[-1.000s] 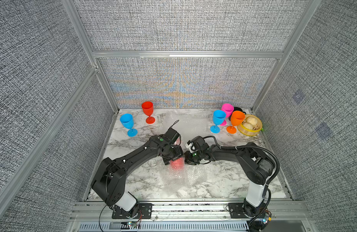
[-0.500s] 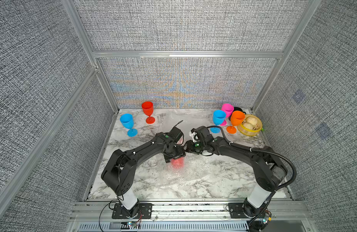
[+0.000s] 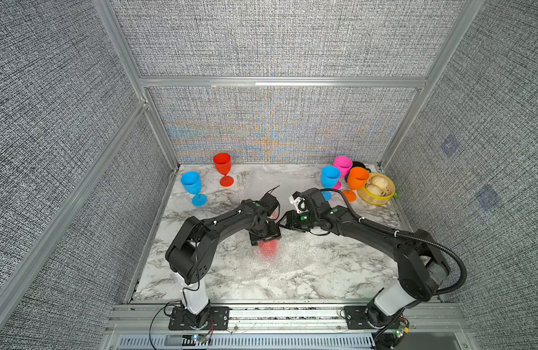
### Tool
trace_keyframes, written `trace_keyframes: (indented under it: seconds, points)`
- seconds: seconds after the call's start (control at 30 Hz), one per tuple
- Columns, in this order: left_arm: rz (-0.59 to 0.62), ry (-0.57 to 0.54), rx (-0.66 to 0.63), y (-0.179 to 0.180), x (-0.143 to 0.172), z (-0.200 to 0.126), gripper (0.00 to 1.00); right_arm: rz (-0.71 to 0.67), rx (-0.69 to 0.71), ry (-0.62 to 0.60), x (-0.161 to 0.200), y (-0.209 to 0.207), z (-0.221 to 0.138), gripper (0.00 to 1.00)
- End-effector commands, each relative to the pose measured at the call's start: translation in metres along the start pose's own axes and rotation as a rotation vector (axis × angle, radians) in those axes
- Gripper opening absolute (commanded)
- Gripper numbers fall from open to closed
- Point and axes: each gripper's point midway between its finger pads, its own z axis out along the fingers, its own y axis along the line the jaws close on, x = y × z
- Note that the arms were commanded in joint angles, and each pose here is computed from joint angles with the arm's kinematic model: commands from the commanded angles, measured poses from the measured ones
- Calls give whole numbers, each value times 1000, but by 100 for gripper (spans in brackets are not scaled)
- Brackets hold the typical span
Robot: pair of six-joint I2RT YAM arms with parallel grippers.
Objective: Unpack wine glasses from bubble wrap
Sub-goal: Place the bubble wrap at the center of the board.
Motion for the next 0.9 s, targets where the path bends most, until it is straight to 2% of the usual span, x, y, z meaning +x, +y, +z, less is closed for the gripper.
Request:
trace_keyframes:
  seconds: [0.0, 0.23, 0.37, 0.57, 0.73, 0.87]
  points:
    - [15, 10, -4, 1, 0, 5, 78, -5, -25, 6, 3, 6, -6, 45]
    - [18, 20, -18, 4, 2, 11, 78, -19, -60, -17, 1, 20, -24, 17]
    - [18, 19, -14, 2, 1, 11, 78, -28, -65, -32, 0, 24, -35, 9]
    - [25, 35, -28, -1, 0, 16, 80, -50, -58, -68, -3, 29, -51, 12]
    - [32, 39, -25, -4, 0, 16, 89, -65, -47, -86, -5, 30, -62, 25]
    - [49, 7, -28, -6, -3, 3, 97, -78, -36, -103, -6, 29, -69, 29]
